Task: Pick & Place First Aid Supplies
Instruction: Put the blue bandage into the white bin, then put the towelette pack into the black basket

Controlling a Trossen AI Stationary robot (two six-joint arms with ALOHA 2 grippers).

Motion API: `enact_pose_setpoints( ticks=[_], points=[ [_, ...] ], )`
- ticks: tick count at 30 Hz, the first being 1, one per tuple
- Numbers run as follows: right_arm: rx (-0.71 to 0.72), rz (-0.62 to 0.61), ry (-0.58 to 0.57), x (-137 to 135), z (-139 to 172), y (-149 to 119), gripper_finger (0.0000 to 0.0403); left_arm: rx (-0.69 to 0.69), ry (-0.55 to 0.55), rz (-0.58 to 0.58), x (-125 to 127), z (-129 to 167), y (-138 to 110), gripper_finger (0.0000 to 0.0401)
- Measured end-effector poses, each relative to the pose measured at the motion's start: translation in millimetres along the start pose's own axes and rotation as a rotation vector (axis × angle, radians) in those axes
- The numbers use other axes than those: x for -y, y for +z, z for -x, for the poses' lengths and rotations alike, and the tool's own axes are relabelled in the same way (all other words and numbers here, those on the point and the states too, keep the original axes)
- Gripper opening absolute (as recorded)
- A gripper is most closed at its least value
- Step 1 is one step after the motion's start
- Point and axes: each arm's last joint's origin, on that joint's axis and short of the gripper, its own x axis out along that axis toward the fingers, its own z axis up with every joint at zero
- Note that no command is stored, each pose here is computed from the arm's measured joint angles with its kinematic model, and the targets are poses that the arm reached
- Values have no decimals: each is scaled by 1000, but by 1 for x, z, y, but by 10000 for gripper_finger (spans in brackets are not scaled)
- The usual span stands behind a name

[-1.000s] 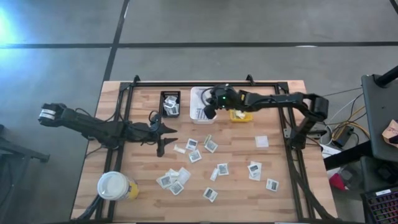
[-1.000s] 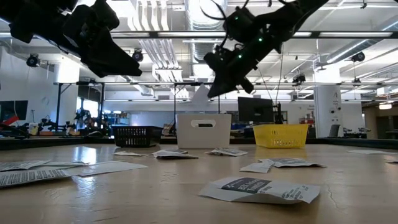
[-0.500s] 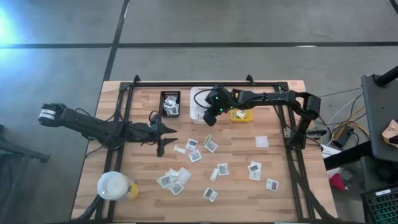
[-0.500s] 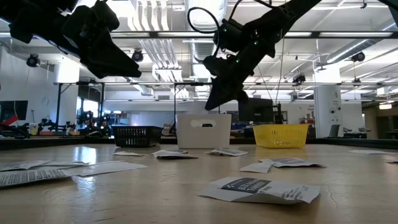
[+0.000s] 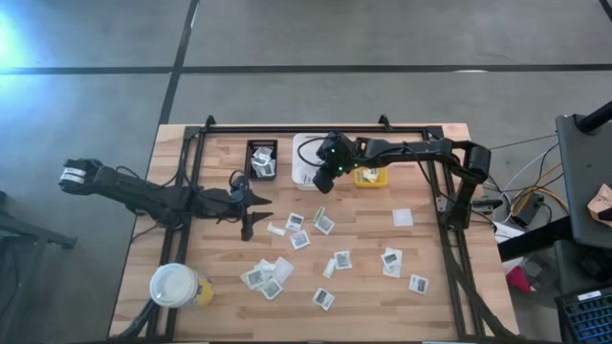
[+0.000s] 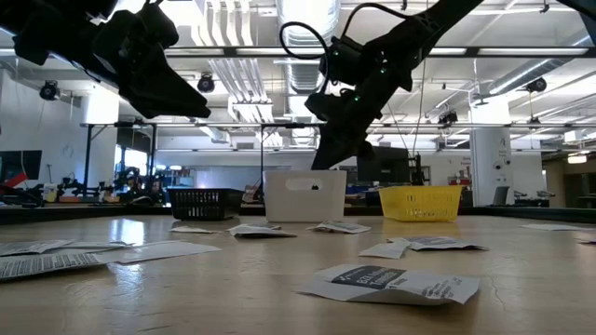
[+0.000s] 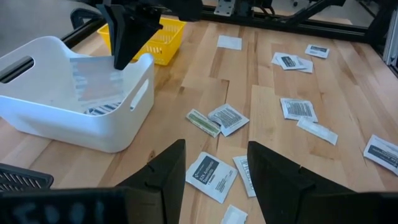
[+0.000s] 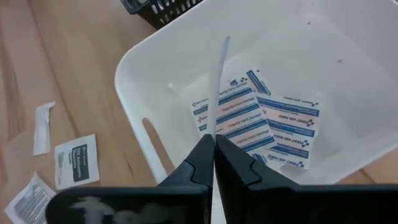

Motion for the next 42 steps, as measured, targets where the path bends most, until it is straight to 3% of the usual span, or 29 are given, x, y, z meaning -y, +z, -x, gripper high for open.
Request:
enact_pose_setpoints(
  ticks=[8,17,23,29,36,42],
  points=[
    [9,-7,-2,1,2,3,74,-1,0,0,0,0,0,165],
    [-7,-7,-7,-9,25,29,125,-29,6,-8,-1,0,-3,165],
    [-68,48,13,-35,43,27,121,-68,14,10,-1,0,-7,165],
    [-77,121,28,-64,56,6,104,-88,0,56,-1,0,-9,165],
    [-72,166,-32,-93,65,-24,90,-131,-120,150,4,1,-10,165],
    [-80,177,-28,-117,67,-44,80,-144,-170,163,12,4,-12,165]
  ],
)
